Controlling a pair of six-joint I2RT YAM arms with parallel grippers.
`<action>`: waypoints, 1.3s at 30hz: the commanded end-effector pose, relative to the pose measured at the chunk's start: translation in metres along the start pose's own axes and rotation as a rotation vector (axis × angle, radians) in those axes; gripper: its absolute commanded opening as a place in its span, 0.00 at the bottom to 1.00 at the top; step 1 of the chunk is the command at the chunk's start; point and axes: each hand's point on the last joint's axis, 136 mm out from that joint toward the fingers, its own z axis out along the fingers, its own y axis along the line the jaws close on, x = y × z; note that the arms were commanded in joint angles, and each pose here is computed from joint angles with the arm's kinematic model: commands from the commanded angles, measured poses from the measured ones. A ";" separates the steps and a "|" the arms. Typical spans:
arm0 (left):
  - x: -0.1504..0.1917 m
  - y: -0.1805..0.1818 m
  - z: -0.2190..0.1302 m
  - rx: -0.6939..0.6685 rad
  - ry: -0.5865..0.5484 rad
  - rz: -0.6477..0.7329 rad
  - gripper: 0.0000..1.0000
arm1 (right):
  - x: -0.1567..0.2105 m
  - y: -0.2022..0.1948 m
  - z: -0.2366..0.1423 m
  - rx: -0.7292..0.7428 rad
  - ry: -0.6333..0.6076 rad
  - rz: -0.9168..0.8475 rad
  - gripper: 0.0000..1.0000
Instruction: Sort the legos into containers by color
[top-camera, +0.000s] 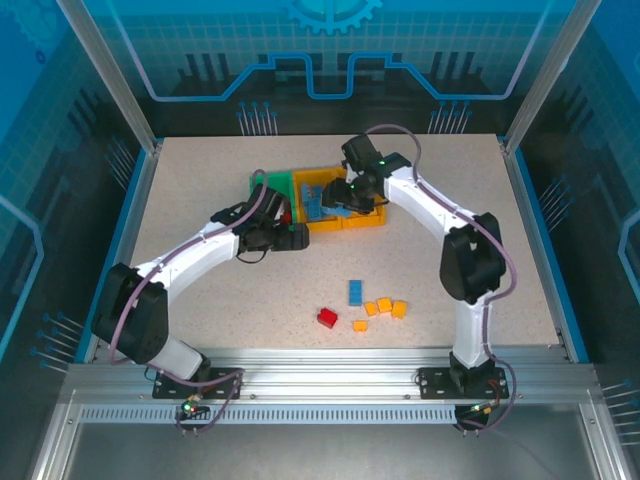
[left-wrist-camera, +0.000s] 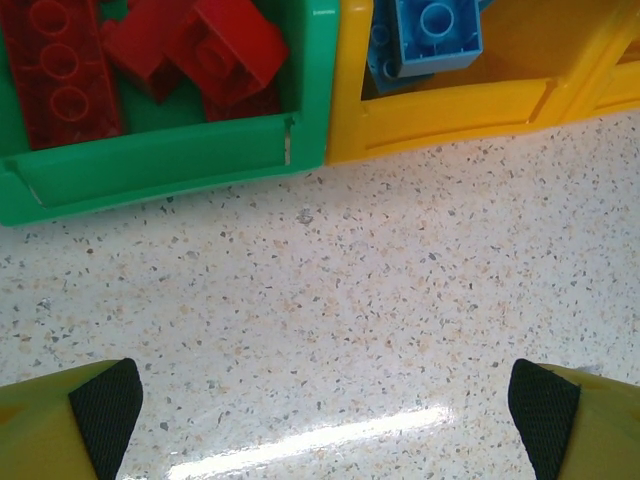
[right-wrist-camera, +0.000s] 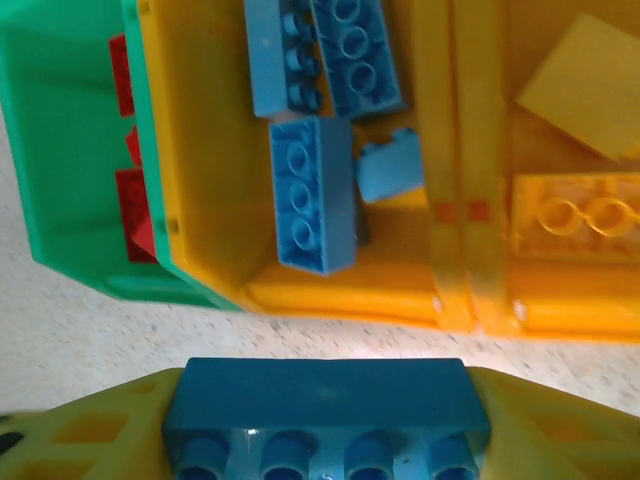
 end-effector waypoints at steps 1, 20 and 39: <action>0.011 -0.013 -0.004 0.037 0.007 0.056 0.99 | -0.014 0.015 0.009 -0.091 0.038 0.095 0.63; 0.034 -0.069 0.006 0.103 0.055 0.211 0.99 | -0.059 0.039 0.020 -0.175 0.004 0.165 0.86; 0.122 -0.149 0.053 0.096 0.369 0.333 0.85 | -0.033 -0.052 -0.121 -0.021 -0.228 0.107 0.96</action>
